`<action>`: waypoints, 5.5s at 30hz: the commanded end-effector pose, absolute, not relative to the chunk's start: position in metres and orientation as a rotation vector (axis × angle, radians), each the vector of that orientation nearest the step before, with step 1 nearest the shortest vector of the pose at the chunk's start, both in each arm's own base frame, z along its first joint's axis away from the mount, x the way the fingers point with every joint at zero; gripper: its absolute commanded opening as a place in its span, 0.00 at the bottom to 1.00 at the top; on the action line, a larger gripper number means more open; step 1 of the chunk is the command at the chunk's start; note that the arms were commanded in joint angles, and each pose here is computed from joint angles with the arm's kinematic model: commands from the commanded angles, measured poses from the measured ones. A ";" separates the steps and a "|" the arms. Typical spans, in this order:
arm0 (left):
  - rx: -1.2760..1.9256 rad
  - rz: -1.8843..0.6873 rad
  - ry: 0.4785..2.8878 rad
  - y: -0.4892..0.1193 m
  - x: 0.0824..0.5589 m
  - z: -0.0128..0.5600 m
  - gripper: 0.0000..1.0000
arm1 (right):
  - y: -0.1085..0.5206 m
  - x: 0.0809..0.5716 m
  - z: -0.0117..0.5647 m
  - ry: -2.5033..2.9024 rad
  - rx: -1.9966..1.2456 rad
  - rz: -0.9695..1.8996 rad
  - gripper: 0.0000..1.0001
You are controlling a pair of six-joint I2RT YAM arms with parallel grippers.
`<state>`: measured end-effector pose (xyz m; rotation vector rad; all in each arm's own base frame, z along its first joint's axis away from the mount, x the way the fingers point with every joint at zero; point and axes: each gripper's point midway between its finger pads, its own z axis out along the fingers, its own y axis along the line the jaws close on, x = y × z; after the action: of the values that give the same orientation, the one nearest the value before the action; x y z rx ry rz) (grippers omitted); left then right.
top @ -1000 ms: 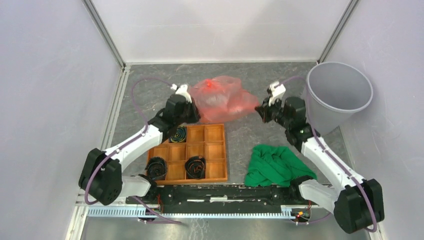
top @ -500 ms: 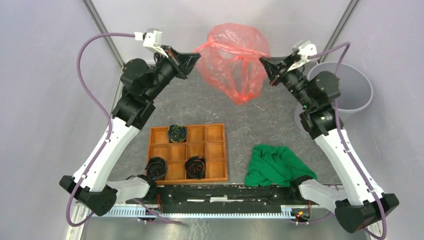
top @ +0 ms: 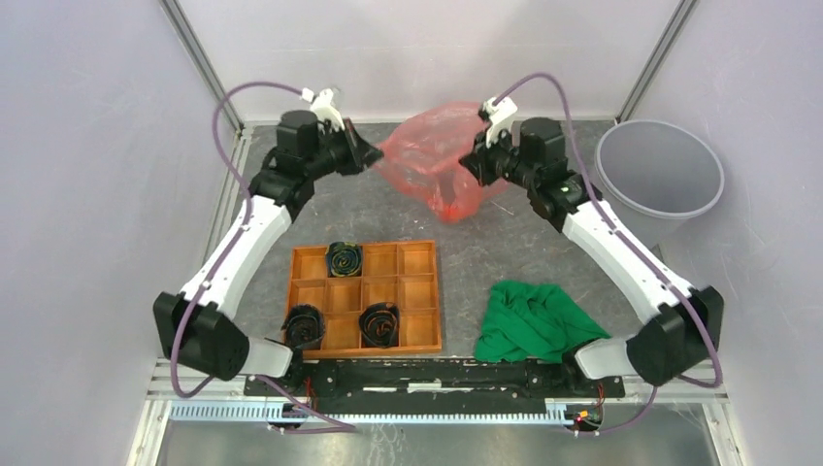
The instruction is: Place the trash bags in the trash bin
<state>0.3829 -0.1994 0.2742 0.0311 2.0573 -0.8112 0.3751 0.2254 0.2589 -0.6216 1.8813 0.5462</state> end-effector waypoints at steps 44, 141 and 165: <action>0.383 -1.539 1.675 -0.328 0.241 0.371 1.00 | 0.118 0.431 0.389 1.558 0.213 0.559 0.01; -0.088 -1.087 1.360 -0.181 0.357 0.503 0.02 | 0.239 0.389 0.490 1.316 -0.348 0.525 0.00; -0.190 -0.913 1.823 -0.154 0.330 0.322 0.02 | 0.293 0.374 0.322 1.788 -0.673 0.484 0.01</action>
<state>0.3290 -0.1441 0.2167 -0.3656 2.0654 -0.8278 0.3569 0.2939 0.1747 -0.7351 2.0995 0.4807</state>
